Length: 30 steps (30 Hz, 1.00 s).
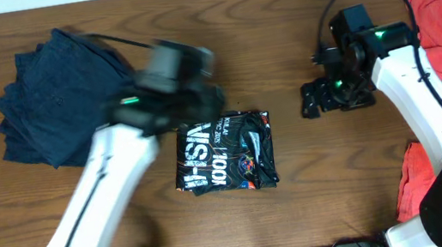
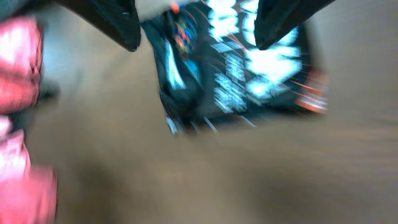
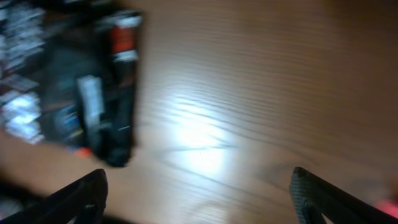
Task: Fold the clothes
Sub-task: 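Grasp the folded jersey bundle with the left gripper, then carry the folded jersey left and place it on the navy shirt pile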
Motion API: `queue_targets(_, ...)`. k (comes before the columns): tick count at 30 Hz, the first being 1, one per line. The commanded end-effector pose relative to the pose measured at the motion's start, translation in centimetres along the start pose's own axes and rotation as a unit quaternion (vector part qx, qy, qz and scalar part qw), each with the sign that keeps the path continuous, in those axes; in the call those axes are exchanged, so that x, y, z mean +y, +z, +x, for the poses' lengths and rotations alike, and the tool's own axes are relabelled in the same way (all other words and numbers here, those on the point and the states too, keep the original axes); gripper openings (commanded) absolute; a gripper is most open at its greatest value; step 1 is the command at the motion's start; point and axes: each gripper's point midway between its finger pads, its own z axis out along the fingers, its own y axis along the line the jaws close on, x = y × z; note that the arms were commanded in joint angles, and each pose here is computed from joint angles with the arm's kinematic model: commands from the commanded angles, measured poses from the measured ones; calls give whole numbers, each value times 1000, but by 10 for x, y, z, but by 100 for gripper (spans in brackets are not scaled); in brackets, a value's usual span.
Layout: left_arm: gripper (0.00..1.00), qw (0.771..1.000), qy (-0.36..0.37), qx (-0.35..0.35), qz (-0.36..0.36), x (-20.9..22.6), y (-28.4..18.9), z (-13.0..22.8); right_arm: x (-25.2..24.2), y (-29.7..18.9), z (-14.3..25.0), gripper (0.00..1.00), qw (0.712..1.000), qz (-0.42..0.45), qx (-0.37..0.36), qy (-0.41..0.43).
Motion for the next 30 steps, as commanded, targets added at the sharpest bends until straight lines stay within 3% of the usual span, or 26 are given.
queue_targets(1,69,997,-36,-41,-50,46,-20,-20,47,6,3,91,993,-89,7,-77)
queue_targets(4,79,995,-70,-17,-70,75,-10,-12,57,20,5,94,994,-87,15,-64)
queue_targets(8,86,988,-99,66,-94,104,19,20,56,41,11,95,998,-57,23,-21)
queue_targets(13,89,982,-86,157,-63,111,63,48,50,57,25,95,998,-39,43,-8)
queue_targets(23,90,964,-100,243,-26,125,131,82,44,62,36,96,998,-28,61,-3)
queue_targets(27,88,958,-111,265,-18,129,149,94,44,62,36,96,998,-28,61,-3)
queue_targets(28,84,956,-115,268,-8,126,152,96,44,62,36,95,998,-28,61,-3)
queue_targets(30,66,953,-123,276,15,119,157,99,43,62,36,95,998,-24,61,-2)
